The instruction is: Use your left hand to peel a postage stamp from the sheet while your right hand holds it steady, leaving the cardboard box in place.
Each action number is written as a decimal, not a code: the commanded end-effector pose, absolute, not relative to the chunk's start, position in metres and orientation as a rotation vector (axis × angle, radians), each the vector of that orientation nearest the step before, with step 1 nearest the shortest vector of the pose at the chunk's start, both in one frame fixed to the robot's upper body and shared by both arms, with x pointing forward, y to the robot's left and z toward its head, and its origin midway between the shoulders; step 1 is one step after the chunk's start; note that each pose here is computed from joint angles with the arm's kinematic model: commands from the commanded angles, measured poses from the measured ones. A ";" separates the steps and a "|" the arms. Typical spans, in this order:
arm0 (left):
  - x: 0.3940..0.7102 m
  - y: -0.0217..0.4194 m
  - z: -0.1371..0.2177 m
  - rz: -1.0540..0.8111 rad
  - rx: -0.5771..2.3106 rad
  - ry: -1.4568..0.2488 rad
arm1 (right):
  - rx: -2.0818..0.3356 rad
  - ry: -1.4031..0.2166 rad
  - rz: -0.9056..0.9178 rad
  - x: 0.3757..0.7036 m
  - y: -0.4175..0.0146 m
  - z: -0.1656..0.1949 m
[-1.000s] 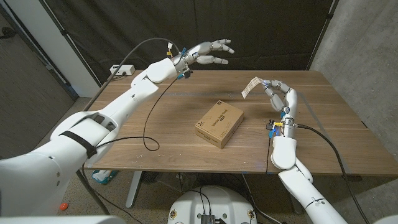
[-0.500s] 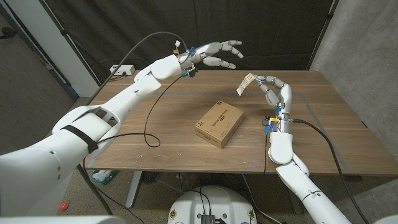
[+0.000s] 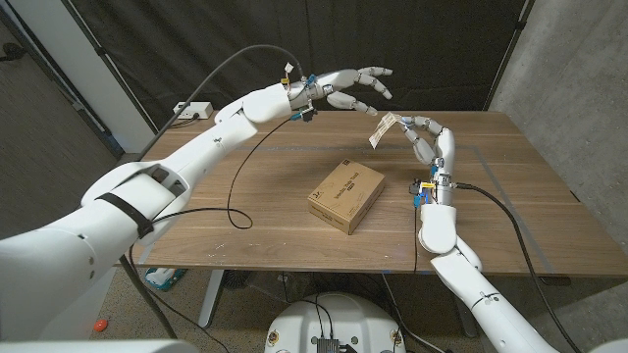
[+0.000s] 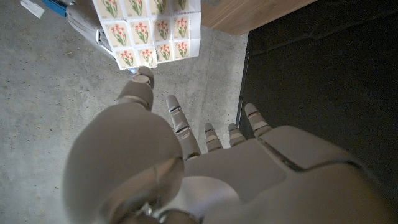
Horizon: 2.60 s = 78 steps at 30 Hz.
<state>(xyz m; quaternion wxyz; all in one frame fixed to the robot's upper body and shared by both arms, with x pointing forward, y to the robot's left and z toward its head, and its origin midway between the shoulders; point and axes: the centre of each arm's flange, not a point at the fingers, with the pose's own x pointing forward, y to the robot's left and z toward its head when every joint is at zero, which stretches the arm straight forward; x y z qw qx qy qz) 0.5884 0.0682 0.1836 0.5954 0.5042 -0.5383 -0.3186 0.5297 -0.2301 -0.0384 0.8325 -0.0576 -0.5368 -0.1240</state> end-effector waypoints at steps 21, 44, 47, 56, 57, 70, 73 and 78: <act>0.592 0.056 0.180 -0.792 1.230 -1.223 | -0.184 -1.218 -0.308 0.532 -0.220 -0.030; 0.601 0.062 0.180 -0.773 1.087 -1.250 | -0.182 -1.218 -0.320 0.540 -0.222 -0.026; 0.600 0.063 0.180 -0.758 1.092 -1.258 | -0.180 -1.221 -0.324 0.541 -0.223 -0.025; 0.596 0.065 0.182 -0.765 1.164 -1.243 | -0.168 -1.221 -0.330 0.543 -0.225 -0.024; 0.595 0.066 0.182 -0.765 1.167 -1.241 | -0.169 -1.221 -0.330 0.543 -0.226 -0.023; 0.583 0.098 0.177 -0.652 1.033 -1.273 | -0.139 -1.213 -0.345 0.549 -0.222 -0.026; 0.576 0.108 0.173 -0.620 1.015 -1.282 | -0.139 -1.205 -0.345 0.549 -0.220 -0.026; 0.568 0.129 0.165 -0.546 0.967 -1.277 | -0.151 -1.192 -0.343 0.549 -0.218 -0.026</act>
